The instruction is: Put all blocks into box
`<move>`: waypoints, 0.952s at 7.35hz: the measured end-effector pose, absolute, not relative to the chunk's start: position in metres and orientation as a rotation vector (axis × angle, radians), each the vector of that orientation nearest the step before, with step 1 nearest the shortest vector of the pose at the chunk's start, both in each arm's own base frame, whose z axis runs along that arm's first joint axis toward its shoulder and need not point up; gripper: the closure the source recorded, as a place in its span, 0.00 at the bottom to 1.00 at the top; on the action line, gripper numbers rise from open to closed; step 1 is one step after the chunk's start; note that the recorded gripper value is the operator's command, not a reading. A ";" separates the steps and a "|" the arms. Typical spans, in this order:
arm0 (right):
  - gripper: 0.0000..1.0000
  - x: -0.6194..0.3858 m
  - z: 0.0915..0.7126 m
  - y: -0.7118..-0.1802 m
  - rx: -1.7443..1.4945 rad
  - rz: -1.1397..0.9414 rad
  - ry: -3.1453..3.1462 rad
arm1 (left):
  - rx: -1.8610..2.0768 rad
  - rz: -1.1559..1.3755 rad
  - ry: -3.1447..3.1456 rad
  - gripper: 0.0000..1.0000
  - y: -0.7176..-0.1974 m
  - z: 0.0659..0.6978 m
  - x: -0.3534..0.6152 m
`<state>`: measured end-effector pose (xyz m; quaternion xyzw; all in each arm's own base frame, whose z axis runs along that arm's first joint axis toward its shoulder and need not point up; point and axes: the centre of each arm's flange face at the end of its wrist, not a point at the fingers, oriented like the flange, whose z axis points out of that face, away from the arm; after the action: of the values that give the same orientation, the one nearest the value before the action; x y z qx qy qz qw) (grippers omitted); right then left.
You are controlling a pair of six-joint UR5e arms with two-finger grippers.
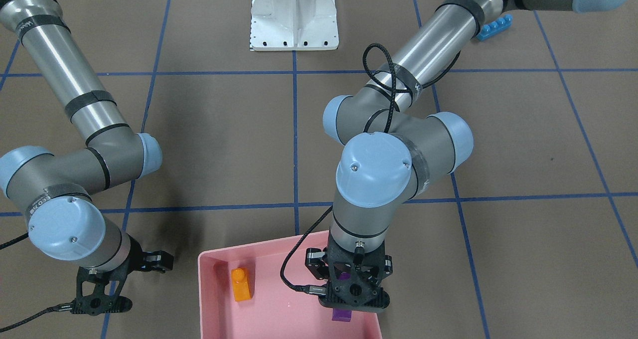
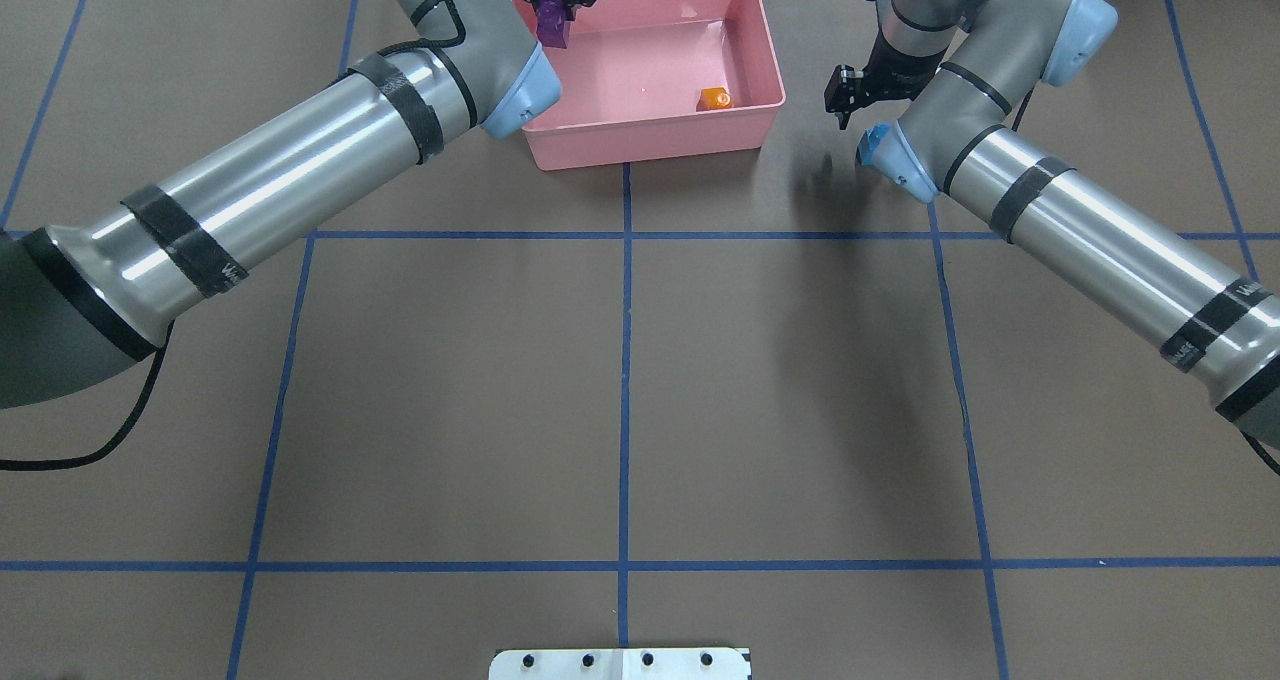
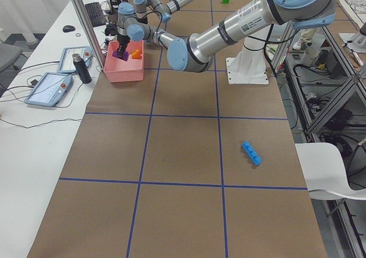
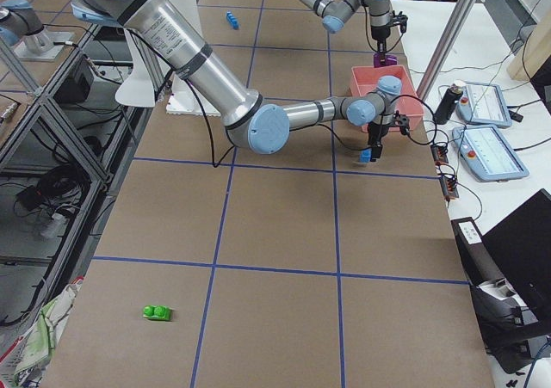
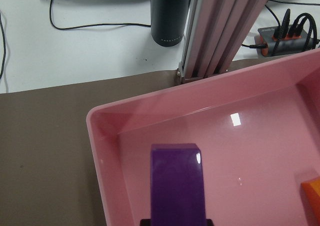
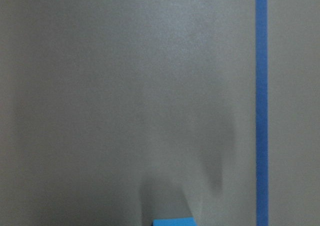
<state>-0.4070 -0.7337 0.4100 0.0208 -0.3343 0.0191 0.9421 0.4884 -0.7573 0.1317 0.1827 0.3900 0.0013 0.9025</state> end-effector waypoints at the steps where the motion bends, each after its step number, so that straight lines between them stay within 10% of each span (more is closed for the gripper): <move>1: 0.61 -0.411 0.414 -0.730 0.034 0.035 -0.680 | 0.375 -0.011 0.806 0.00 -0.757 0.132 0.490; 2: 1.00 -0.412 0.417 -0.728 0.024 0.035 -0.680 | 0.375 -0.025 0.811 0.00 -0.757 0.131 0.490; 7: 1.00 -0.367 0.376 -0.737 -0.033 0.071 -0.740 | 0.376 -0.023 0.820 0.00 -0.751 0.124 0.491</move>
<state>-0.3671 -0.7373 0.3764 -0.0160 -0.3616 0.0349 0.9315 0.4905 -0.7509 0.1241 0.1817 0.3962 -0.0112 0.8999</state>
